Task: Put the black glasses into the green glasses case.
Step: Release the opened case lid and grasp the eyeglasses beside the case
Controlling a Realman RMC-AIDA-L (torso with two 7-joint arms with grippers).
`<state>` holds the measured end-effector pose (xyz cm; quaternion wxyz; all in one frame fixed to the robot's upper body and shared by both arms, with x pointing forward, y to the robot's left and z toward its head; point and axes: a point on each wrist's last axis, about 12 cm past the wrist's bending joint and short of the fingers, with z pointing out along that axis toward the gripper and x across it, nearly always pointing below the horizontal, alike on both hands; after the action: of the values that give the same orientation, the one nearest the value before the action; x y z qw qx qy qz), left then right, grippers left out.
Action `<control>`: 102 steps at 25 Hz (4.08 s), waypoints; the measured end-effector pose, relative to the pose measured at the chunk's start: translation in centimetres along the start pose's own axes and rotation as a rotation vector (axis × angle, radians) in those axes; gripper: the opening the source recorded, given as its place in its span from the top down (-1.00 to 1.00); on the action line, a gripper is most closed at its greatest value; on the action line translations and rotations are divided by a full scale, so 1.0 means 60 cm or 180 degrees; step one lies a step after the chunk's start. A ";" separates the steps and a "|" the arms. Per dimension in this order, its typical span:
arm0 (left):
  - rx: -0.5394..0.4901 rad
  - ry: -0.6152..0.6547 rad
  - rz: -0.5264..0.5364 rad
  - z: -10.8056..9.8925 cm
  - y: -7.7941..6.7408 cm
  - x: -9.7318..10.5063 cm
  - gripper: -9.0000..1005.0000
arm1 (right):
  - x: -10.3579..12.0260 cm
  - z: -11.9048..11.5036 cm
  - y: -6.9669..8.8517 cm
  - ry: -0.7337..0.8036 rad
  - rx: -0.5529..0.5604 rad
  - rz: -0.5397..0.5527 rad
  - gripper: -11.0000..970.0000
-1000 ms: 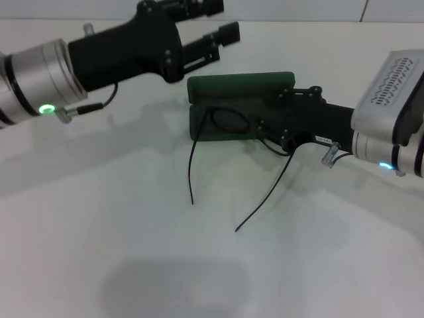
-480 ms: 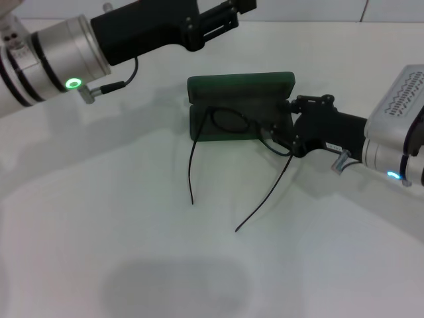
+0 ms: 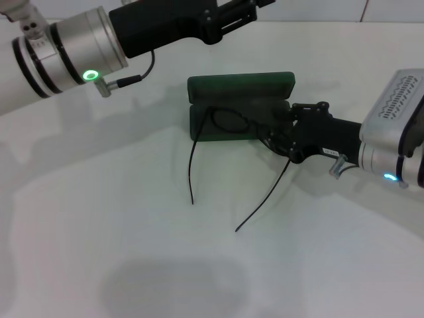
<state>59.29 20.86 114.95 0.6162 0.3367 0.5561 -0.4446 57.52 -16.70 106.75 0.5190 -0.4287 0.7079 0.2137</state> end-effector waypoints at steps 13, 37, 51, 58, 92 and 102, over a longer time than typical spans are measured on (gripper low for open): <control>-0.0007 -0.0022 -0.0007 0.004 0.001 0.000 -0.04 | -0.018 0.036 -0.019 0.0119 -0.0105 -0.0114 0.17; -0.0001 -0.0033 0.0050 0.003 0.000 -0.002 -0.04 | -0.022 0.056 -0.012 0.0277 -0.0247 -0.0108 0.22; -0.0009 -0.0039 0.0105 0.001 0.002 -0.004 -0.04 | -0.041 0.072 -0.010 0.0332 -0.0351 -0.0115 0.34; -0.0015 -0.0040 0.0145 0.000 0.003 -0.005 -0.04 | -0.044 0.081 -0.012 0.0473 -0.0389 -0.0109 0.36; -0.0196 -0.0003 0.0257 -0.034 0.002 0.009 -0.04 | -0.193 0.053 -0.065 0.1015 -0.0791 -0.0503 0.38; -0.0264 0.0041 0.0257 -0.036 0.009 0.007 -0.04 | -0.277 0.052 -0.068 0.1485 -0.1230 -0.0613 0.37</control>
<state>58.97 22.95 114.16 0.6435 0.3359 0.5639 -0.3938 64.19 -10.17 121.44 0.2694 -0.6219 0.7103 0.1901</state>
